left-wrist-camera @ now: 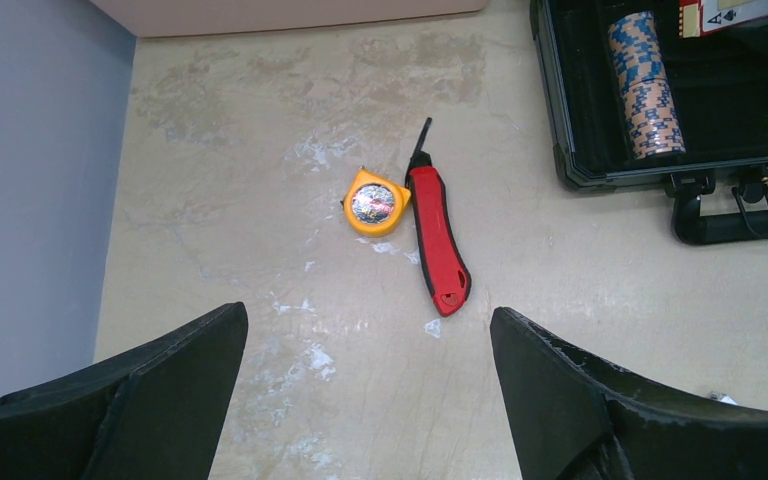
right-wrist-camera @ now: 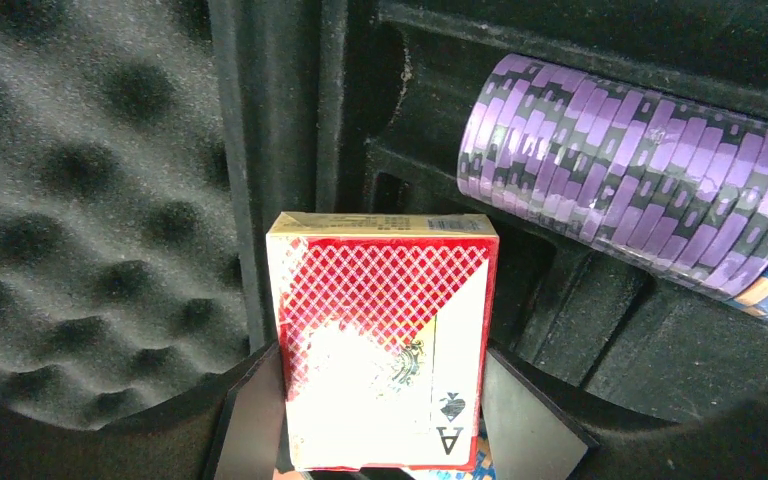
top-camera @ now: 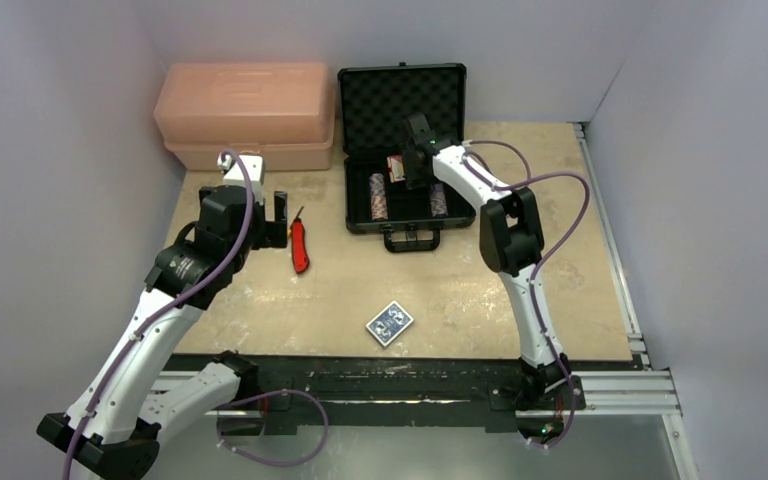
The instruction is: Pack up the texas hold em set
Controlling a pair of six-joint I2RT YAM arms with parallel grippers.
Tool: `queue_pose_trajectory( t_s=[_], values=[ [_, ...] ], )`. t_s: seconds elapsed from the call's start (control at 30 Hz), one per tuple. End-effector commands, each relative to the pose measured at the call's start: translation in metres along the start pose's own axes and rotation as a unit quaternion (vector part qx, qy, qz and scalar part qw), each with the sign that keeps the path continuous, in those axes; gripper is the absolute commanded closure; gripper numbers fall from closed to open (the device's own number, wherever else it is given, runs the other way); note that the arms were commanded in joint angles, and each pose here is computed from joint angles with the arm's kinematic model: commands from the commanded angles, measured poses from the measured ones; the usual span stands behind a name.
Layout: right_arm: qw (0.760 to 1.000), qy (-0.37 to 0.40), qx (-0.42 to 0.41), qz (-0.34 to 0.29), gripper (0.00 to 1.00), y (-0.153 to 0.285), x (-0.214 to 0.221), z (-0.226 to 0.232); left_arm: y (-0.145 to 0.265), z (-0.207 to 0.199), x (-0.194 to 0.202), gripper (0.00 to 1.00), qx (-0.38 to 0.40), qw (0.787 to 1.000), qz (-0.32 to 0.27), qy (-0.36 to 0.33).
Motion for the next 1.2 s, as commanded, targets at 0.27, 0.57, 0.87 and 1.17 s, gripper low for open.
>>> queue_pose_trajectory(
  t_s=[0.27,0.57,0.87,1.17],
  values=[
    [0.998,-0.019,-0.028,-0.043,1.00,-0.008,-0.011,0.019,0.000,0.002,-0.009,0.09,0.004,1.000,-0.019,0.003],
    [0.999,0.003,-0.012,-0.052,1.00,-0.015,-0.006,0.009,0.001,0.003,-0.009,0.09,0.005,1.000,-0.020,0.006],
    [0.999,0.024,0.010,-0.026,1.00,-0.021,0.022,-0.013,0.001,0.003,-0.009,0.09,0.005,1.000,-0.020,0.007],
    [0.999,0.024,0.040,-0.014,1.00,-0.020,0.032,-0.033,0.001,0.004,-0.010,0.09,0.005,1.000,-0.021,0.008]
  ],
)
Point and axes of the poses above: each gripper's point midway between its finger pads, its own y axis back along the fingers, its own z axis along the line the jaws close on, x = y × z, the point moved 3 cm from there along y, back along the fingers
